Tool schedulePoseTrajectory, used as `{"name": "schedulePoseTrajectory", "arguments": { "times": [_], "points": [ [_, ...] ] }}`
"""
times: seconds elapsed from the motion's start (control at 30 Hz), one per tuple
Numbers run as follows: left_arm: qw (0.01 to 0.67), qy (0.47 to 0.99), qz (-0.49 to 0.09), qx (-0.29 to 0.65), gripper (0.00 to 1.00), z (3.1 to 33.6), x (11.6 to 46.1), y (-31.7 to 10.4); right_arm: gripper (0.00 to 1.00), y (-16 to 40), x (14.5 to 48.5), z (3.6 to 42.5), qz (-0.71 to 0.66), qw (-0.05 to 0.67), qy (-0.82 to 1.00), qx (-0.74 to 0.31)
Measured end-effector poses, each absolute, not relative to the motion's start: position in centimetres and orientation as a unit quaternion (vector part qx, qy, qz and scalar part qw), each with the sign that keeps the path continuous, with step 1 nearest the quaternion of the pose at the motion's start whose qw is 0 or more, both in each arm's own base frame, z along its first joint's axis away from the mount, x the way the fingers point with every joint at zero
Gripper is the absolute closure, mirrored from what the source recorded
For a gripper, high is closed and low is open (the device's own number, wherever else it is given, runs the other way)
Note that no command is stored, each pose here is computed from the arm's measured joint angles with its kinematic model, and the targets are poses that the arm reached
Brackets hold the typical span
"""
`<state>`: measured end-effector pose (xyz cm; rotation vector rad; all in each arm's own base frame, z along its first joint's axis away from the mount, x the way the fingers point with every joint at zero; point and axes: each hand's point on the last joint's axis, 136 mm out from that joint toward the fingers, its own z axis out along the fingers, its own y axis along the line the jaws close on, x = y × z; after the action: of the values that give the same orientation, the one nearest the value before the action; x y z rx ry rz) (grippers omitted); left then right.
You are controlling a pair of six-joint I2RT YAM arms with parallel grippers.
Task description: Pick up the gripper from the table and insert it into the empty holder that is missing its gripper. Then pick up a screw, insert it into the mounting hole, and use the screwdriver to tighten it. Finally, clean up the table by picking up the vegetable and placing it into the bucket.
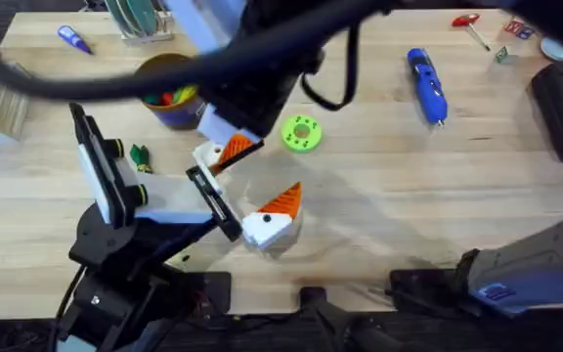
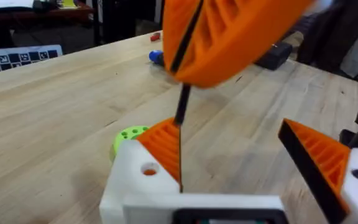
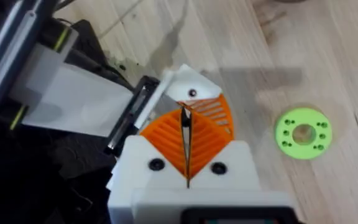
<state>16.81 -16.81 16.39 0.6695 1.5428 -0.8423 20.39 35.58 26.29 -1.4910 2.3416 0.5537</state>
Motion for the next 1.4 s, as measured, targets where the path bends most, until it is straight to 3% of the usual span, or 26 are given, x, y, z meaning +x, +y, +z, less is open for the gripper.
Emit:
{"name": "schedulePoseTrajectory", "arguments": {
  "times": [1.4],
  "points": [
    [0.588,0.663,-0.363,0.286,0.015,16.4,16.8,-16.8,0.995,37.3,21.3,21.4,0.146,0.12,0.827,-0.529]
  ]
}}
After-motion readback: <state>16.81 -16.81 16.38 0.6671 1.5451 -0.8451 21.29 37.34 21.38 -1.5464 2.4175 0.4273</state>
